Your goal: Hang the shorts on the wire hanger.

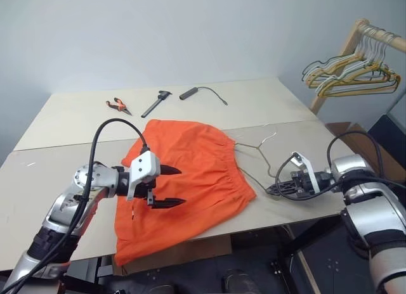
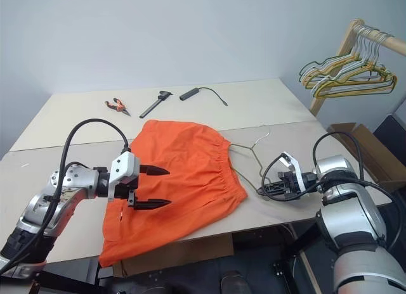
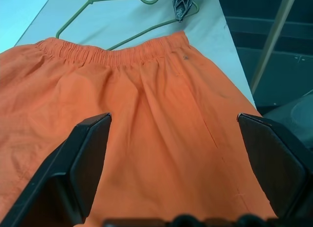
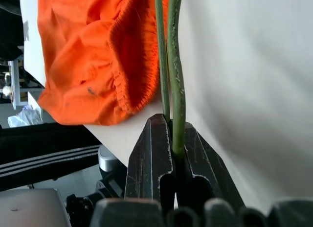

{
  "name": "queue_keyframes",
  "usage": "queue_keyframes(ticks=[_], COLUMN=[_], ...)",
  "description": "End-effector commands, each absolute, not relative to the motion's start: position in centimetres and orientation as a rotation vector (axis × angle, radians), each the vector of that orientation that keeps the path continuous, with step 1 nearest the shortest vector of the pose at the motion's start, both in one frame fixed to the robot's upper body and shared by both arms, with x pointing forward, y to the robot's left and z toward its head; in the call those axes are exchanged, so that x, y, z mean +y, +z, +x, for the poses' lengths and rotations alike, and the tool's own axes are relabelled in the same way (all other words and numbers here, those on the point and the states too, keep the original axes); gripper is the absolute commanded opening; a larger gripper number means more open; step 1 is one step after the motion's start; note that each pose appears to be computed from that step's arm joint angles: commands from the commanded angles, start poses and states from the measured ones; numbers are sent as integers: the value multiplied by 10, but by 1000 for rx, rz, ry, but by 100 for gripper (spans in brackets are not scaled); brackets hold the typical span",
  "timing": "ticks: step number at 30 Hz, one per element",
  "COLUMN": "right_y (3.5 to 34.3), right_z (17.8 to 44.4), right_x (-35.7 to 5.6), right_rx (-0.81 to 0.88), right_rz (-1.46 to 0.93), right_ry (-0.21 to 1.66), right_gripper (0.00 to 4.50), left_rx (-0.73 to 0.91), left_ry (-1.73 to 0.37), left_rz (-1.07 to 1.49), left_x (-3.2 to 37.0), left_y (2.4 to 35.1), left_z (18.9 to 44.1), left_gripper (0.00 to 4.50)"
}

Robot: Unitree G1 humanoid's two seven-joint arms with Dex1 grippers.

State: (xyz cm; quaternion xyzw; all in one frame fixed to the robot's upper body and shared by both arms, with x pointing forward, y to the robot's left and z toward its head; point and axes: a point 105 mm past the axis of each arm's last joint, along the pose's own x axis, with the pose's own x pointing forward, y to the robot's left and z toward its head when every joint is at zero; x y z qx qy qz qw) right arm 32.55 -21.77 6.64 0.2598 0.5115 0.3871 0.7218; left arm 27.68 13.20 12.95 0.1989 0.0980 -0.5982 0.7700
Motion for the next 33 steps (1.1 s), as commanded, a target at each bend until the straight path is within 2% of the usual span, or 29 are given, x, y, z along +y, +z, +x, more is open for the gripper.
queue_keyframes(ticks=[1,8,13,17,20,23,27,30,33], right_y=[85,93,108,112,121,121,119,119,124], right_z=[336,349,359,363,368,368,368,369,370], right_x=[-209,-201,-200,-195,-186,-179,-173,-170,-166], right_rx=[1045,943,818,756,642,576,525,487,452], right_rz=[584,572,381,186,60,-92,-202,-282,-322], right_ry=[924,938,1022,1058,1070,1074,1066,1058,1051], right_gripper=[0,0,0,0,0,0,0,0,0], left_rx=[153,137,66,-48,-143,-184,-136,-25,34], left_ry=[-1304,-1298,-1211,-1096,-1027,-1045,-1130,-1208,-1190], left_rz=[466,461,466,459,440,406,452,635,727], left_x=[128,125,127,129,133,133,130,135,139], left_y=[139,140,155,188,229,258,269,258,258], left_z=[276,279,297,328,356,372,384,392,405], left_gripper=[448,448,448,448,448,448,448,448,448])
